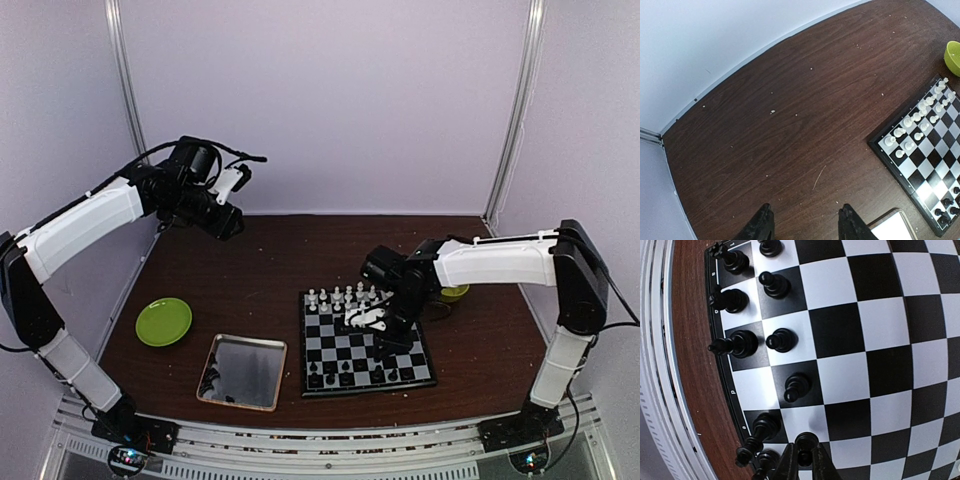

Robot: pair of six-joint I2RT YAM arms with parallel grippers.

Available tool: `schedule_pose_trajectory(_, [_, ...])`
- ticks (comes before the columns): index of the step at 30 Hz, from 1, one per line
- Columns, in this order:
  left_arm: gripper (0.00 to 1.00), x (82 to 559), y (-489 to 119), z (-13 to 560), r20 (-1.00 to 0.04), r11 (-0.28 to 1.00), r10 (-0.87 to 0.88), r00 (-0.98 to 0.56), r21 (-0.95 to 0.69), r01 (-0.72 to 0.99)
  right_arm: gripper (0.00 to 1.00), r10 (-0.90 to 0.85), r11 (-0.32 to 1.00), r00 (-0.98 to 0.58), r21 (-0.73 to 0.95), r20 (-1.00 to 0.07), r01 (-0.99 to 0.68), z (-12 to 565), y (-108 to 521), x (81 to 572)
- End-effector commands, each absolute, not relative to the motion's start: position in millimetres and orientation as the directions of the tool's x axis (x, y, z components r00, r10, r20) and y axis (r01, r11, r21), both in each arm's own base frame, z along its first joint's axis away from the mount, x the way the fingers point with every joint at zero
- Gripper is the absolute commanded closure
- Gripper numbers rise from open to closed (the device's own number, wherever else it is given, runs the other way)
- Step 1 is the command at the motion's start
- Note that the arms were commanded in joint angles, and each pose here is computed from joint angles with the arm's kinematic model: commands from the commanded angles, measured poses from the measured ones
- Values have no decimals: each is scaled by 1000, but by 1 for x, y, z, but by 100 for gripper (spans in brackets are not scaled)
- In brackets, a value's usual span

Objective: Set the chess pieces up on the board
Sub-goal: Place the pawn at d7.

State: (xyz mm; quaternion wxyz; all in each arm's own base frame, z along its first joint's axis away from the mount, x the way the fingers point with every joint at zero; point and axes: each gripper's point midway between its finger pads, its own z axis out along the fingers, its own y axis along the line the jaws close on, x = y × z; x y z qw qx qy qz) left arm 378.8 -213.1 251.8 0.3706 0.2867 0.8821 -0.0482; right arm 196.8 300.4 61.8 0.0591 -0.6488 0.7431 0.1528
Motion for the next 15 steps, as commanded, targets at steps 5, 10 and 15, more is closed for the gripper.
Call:
schedule_pose_trajectory(5, [55,383,-219,268,-717,832,443,-538,106,544,89,-949,86,-131,165,-286,-983,57,307,194])
schedule_pose_trajectory(10, [55,382,-220,268,-718,831,443,-537,104,546,88,-952,81,-128,177,-278,-981,53,308,191])
schedule_pose_trajectory(15, [55,383,-220,267,-715,831,444,-540,104,546,88,-951,90,-134,166,-277,-982,51,309,194])
